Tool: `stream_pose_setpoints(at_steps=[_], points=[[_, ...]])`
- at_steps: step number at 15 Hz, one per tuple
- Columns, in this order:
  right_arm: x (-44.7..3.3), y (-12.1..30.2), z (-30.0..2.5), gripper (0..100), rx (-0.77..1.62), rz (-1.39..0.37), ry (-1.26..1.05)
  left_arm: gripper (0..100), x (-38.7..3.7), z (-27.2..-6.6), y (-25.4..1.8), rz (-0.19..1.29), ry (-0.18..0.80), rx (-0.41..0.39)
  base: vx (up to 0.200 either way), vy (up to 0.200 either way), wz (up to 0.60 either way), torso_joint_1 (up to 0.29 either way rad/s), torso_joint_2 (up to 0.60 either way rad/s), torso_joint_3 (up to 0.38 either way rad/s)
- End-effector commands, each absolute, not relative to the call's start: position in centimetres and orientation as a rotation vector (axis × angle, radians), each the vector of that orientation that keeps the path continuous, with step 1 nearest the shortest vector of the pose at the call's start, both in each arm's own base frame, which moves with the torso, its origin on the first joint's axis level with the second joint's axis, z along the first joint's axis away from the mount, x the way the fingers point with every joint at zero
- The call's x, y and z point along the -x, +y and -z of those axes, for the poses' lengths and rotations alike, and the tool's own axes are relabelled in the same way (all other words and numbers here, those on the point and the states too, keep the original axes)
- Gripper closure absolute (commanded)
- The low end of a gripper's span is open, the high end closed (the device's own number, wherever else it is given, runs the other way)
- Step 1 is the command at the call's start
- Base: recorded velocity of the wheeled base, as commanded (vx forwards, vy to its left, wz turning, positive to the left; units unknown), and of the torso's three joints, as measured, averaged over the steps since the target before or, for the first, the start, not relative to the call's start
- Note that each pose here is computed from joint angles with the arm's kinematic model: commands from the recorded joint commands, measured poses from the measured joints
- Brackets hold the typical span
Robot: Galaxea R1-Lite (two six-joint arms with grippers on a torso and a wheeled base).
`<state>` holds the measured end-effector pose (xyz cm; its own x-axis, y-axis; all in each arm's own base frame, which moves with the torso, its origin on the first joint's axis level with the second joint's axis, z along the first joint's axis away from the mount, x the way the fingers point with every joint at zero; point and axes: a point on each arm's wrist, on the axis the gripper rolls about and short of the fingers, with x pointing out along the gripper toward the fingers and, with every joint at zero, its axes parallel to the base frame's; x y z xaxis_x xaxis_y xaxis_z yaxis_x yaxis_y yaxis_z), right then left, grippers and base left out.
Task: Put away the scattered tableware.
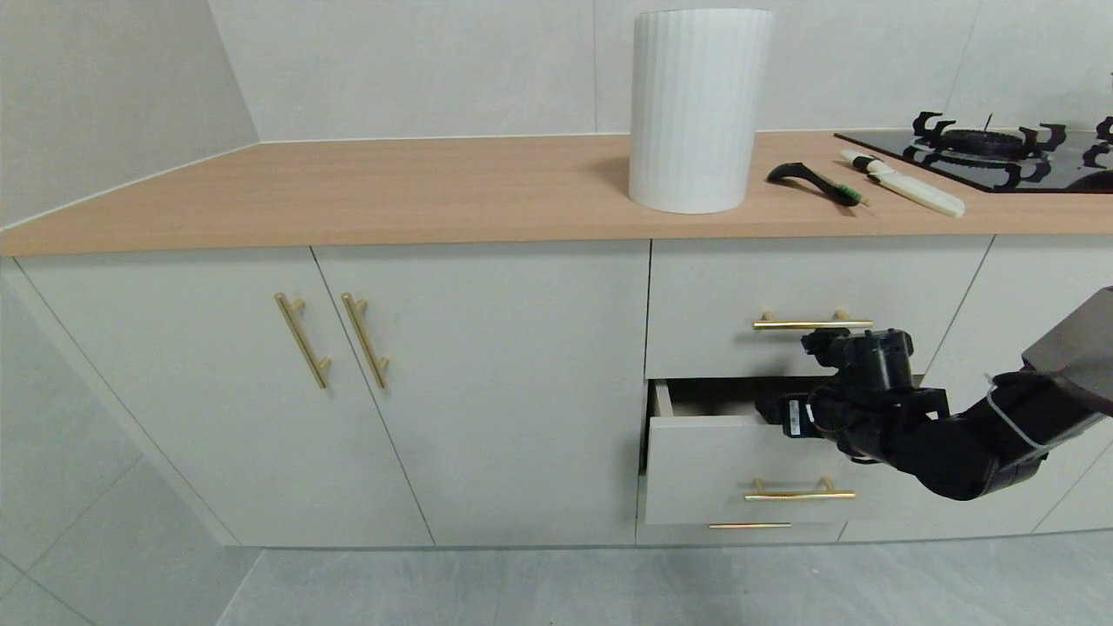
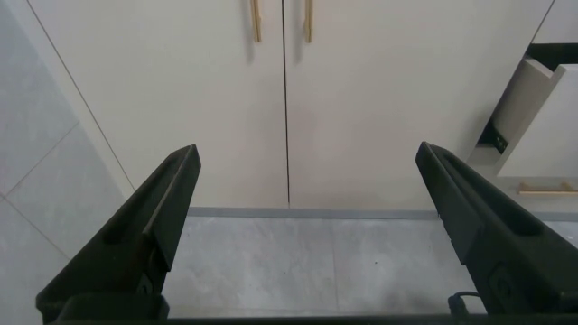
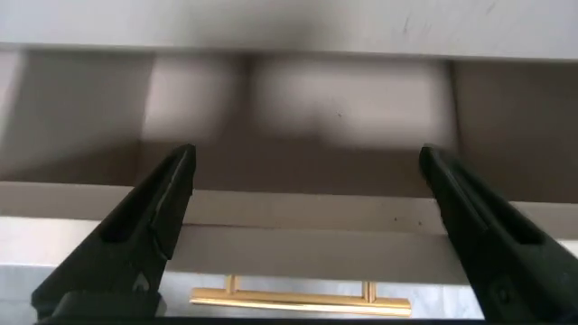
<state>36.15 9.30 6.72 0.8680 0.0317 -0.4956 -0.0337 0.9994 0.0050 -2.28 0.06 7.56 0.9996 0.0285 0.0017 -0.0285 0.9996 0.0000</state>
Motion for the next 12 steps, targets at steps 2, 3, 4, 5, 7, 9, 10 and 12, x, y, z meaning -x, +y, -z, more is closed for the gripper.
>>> stream_pose_setpoints(at_steps=[2,3,4,5,7,9,10,12], points=[[-35.9,9.3,-5.8,0,0.019,-0.032,0.575,0,2.3,-7.6,0.1,-0.029,-0.002,0.0,0.0,0.0,0.0,0.0,0.0,0.0],[-35.8,9.2,-5.9,0,0.023,-0.032,0.591,0,2.3,-7.6,0.1,-0.029,-0.002,0.0,0.0,0.0,0.0,0.0,0.0,0.0],[-35.8,9.2,-5.9,0,0.022,-0.033,0.593,0,2.3,-7.6,0.1,-0.029,-0.002,0.0,0.0,0.0,0.0,0.0,0.0,0.0],[-35.8,9.2,-6.0,0,0.022,-0.035,0.592,0,2.3,-7.6,0.1,-0.029,-0.002,0.0,0.0,0.0,0.0,0.0,0.0,0.0],[-35.7,9.2,-6.1,0,0.022,-0.035,0.59,0,2.3,-7.6,0.1,-0.029,-0.002,0.0,0.0,0.0,0.0,0.0,0.0,0.0],[-35.4,9.1,-6.6,0,0.023,-0.04,0.604,0,2.3,-7.6,0.1,-0.028,-0.002,0.0,0.0,0.0,0.0,0.0,0.0,0.0],[-35.2,9.1,-6.7,0,0.025,-0.041,0.613,0,2.3,-7.6,0.1,-0.028,-0.002,0.0,0.0,0.0,0.0,0.0,0.0,0.0],[-34.7,9.0,-7.4,0,0.029,-0.051,0.645,0,2.3,-7.6,0.1,-0.029,-0.002,0.0,0.0,0.0,0.0,0.0,0.0,0.0]])
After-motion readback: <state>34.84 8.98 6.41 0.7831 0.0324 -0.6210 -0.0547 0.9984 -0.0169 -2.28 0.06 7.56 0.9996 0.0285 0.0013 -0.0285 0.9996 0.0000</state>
